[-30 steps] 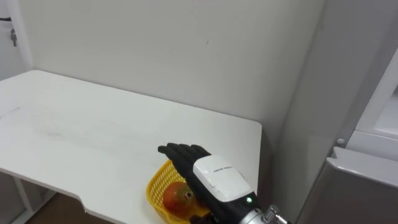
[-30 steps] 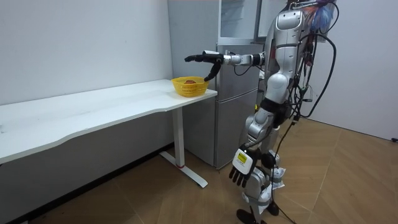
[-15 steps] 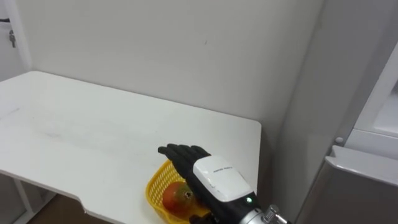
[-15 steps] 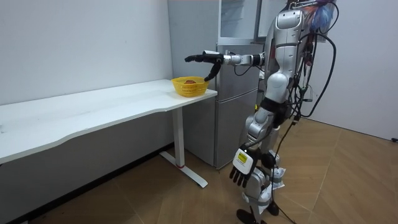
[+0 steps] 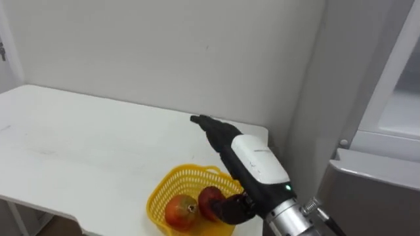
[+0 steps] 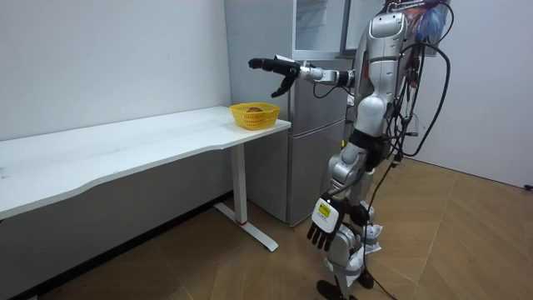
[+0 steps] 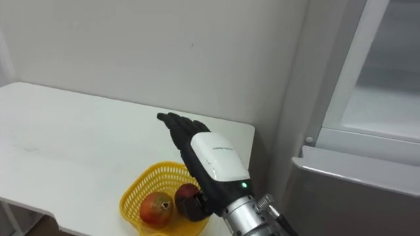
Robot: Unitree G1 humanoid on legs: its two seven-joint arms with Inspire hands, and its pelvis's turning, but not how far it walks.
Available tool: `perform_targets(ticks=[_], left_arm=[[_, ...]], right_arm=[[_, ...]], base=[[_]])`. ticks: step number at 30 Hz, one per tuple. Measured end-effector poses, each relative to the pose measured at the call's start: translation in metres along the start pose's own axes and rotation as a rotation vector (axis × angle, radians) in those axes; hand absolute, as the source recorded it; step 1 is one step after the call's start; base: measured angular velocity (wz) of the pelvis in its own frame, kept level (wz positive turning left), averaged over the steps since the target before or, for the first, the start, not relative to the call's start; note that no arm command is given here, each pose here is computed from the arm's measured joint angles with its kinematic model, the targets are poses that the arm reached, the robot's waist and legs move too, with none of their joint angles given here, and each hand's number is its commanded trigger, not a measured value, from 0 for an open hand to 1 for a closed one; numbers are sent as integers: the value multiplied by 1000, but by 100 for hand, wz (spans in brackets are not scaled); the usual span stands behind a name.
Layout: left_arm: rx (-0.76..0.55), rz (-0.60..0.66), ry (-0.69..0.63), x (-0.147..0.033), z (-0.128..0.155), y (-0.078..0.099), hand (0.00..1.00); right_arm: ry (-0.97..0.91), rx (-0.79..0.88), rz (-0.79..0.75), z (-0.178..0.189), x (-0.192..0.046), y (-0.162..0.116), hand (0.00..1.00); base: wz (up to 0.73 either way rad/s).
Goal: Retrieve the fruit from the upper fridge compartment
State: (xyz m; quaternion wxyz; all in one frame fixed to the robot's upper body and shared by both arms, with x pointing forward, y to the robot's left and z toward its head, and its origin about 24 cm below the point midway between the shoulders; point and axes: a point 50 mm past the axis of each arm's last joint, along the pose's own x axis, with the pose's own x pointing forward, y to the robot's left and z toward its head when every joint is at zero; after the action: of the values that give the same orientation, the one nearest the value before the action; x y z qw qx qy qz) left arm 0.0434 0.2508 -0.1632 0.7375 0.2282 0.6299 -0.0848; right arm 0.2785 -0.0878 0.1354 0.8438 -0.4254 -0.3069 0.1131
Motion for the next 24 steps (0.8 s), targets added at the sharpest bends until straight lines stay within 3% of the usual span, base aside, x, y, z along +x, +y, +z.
perform_targets(ticks=[8, 15, 24], left_arm=[[-19, 3, -11, 1, 4, -12, 0], [-21, 4, 12, 1, -2, -14, 0], [-30, -7, 43, -1, -18, -26, 0]], right_arm=[[-17, 154, -94, 14, -18, -11, 0], [-3, 160, -217, 14, -38, -28, 0], [147, 249, -306, -2, -73, -31, 0]], base=[[-12], [-7], [-10]])
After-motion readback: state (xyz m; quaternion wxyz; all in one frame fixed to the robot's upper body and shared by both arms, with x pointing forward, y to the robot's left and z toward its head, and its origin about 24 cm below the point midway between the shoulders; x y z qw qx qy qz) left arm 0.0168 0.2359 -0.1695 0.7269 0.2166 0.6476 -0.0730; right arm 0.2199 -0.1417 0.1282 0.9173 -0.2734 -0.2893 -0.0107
